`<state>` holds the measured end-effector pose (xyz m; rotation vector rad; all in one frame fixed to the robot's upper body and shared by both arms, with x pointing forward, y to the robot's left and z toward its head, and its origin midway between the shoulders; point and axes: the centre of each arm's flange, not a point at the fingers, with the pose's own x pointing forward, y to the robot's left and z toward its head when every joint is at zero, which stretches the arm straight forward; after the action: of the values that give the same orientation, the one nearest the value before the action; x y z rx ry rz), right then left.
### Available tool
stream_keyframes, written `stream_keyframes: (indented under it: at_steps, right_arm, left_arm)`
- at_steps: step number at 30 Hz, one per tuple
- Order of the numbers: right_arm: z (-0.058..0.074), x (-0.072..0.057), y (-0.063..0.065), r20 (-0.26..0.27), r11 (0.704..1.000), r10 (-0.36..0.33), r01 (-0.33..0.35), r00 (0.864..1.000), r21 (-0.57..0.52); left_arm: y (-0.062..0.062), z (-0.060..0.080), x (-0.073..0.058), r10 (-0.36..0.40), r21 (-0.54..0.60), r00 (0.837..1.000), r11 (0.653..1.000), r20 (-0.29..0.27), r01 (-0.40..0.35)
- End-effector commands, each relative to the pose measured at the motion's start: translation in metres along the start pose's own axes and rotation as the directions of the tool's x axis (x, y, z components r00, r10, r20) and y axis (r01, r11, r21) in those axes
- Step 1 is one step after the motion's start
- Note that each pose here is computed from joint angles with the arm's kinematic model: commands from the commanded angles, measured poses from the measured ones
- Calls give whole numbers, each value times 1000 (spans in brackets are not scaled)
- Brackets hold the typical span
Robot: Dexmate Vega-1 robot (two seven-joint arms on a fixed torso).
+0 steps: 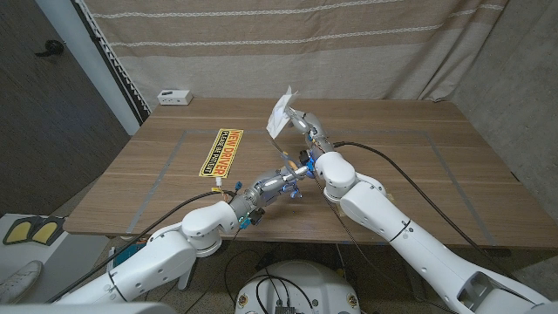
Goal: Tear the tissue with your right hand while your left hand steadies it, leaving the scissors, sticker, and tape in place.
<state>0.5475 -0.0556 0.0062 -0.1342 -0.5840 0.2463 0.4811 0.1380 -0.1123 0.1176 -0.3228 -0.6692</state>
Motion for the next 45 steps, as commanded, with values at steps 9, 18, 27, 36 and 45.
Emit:
stream_keyframes:
  at_steps: [9, 18, 27, 36, 45]
  right_arm:
    - [-5, 9, -8, -49, 990, 128, -124, 991, 71]
    - [-6, 10, -15, -51, 986, 155, -151, 987, 75]
    - [-4, 6, -17, -35, 974, 224, -222, 974, 54]
    - [-6, 4, -21, -46, 966, 256, -254, 966, 42]
    - [-9, 3, -23, -59, 962, 274, -272, 960, 38]
  left_arm:
    - [-2, 5, -1, -24, 36, 1000, 999, -6, 24]
    - [-2, 4, -3, -21, 32, 1000, 999, -8, 22]
    - [-2, 6, -1, -17, 38, 1000, 999, -1, 17]
    - [-4, 6, 2, -19, 41, 1000, 999, -3, 19]
    - [-4, 8, 3, -19, 41, 1000, 999, -8, 19]
